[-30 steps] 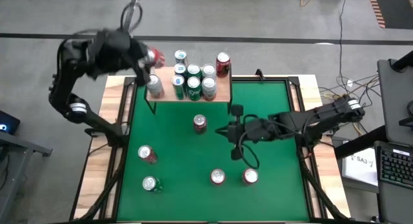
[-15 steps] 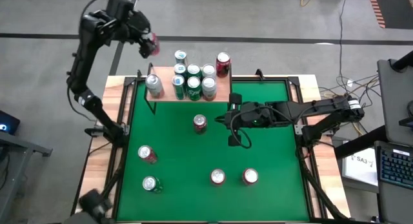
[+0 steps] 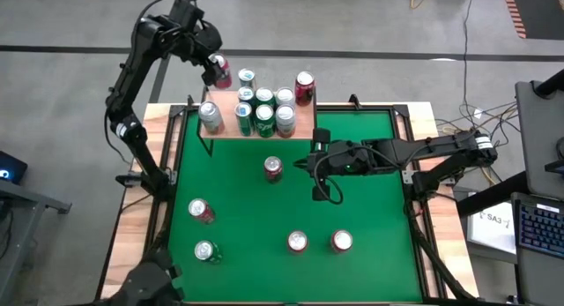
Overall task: Place canned beverage on shelf
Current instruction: Put the orange can on the shelf
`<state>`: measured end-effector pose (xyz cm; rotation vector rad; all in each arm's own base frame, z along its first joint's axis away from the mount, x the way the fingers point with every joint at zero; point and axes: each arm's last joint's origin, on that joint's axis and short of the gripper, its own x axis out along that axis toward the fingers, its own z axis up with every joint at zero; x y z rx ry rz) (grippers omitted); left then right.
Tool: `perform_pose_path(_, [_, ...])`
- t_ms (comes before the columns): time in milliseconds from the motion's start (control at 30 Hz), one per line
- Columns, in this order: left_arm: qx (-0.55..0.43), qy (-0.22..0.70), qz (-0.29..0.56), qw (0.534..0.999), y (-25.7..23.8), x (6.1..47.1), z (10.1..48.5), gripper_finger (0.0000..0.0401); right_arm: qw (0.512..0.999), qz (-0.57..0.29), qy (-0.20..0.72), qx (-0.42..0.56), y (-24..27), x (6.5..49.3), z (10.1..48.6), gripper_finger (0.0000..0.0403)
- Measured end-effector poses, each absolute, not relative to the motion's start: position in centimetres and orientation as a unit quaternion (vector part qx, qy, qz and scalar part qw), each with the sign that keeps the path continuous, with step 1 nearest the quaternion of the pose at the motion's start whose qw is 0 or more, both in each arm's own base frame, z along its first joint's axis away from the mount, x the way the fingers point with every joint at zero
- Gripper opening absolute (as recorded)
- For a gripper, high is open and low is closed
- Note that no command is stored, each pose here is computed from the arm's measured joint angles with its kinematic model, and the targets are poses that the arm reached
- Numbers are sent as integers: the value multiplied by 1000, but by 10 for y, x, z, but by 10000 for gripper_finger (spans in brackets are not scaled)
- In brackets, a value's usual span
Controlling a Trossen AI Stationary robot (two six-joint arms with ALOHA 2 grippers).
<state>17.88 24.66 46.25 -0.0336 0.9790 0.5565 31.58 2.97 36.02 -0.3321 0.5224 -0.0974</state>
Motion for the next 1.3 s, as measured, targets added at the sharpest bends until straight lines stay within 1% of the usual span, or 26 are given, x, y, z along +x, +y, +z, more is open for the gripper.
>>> perform_pose_path(67, [-24, 469, 248, 848, 248, 181, 456, 267, 951, -48, 258, -163, 30, 316, 360, 9])
perform_pose_path(500, [-51, 469, 212, 856, 249, 182, 428, 267, 952, -50, 257, -155, 30, 316, 359, 9])
perform_pose_path(967, [-31, 448, 224, 865, 243, 178, 394, 267, 954, -52, 255, -147, 30, 316, 359, 9])
perform_pose_path(1300, [-30, 451, 221, 864, 249, 182, 385, 267, 956, -55, 254, -138, 30, 316, 359, 9])
